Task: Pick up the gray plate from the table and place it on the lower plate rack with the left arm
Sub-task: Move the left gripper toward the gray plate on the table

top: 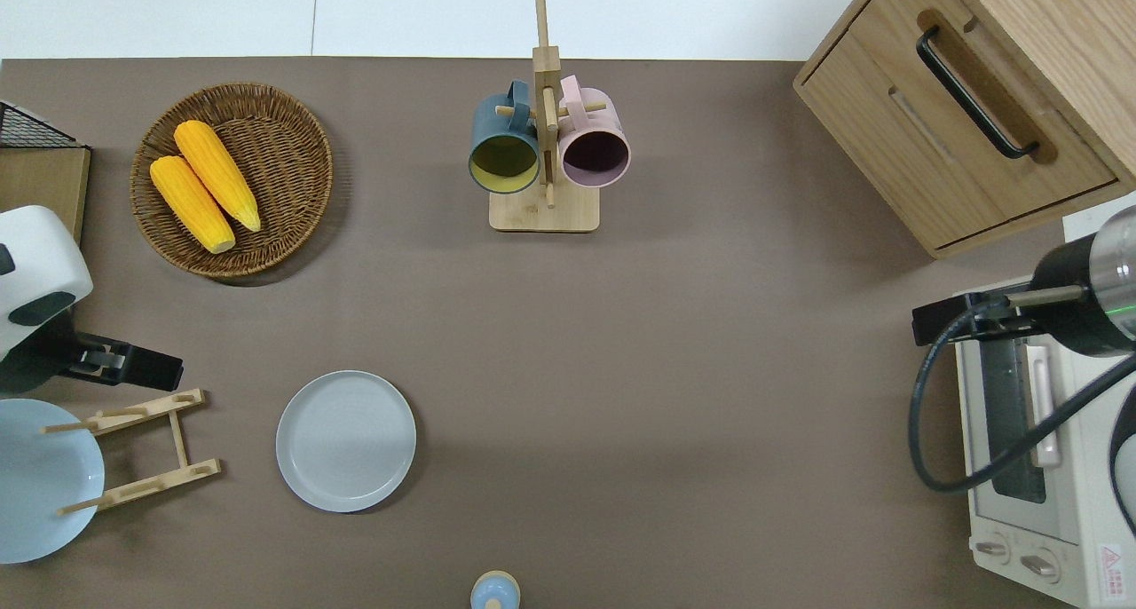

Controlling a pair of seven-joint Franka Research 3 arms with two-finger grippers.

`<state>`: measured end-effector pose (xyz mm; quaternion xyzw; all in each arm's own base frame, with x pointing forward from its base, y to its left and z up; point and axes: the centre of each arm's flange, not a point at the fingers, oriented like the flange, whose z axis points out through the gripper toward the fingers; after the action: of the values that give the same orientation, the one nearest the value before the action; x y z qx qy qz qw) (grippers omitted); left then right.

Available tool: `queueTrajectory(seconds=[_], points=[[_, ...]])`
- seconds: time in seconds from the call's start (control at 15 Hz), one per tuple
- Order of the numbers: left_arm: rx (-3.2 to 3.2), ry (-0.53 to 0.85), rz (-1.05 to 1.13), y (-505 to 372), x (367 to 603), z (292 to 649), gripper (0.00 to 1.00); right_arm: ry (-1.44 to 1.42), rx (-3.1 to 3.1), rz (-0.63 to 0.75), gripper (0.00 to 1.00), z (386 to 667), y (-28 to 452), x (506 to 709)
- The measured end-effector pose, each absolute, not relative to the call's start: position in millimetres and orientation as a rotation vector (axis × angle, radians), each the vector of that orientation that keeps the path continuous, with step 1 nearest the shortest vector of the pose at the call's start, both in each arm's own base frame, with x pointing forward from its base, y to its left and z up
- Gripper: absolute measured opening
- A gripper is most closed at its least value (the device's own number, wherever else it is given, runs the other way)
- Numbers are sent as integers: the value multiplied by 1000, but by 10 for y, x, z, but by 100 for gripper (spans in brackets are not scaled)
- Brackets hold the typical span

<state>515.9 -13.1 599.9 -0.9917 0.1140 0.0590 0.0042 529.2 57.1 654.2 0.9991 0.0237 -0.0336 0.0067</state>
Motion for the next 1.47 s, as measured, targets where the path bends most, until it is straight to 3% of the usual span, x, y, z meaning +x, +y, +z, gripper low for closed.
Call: queueTrajectory(seconds=[1.47], points=[[-3140,320,173,-47,5154,6023,100,74,3125,-105,99,6542,571,5291]])
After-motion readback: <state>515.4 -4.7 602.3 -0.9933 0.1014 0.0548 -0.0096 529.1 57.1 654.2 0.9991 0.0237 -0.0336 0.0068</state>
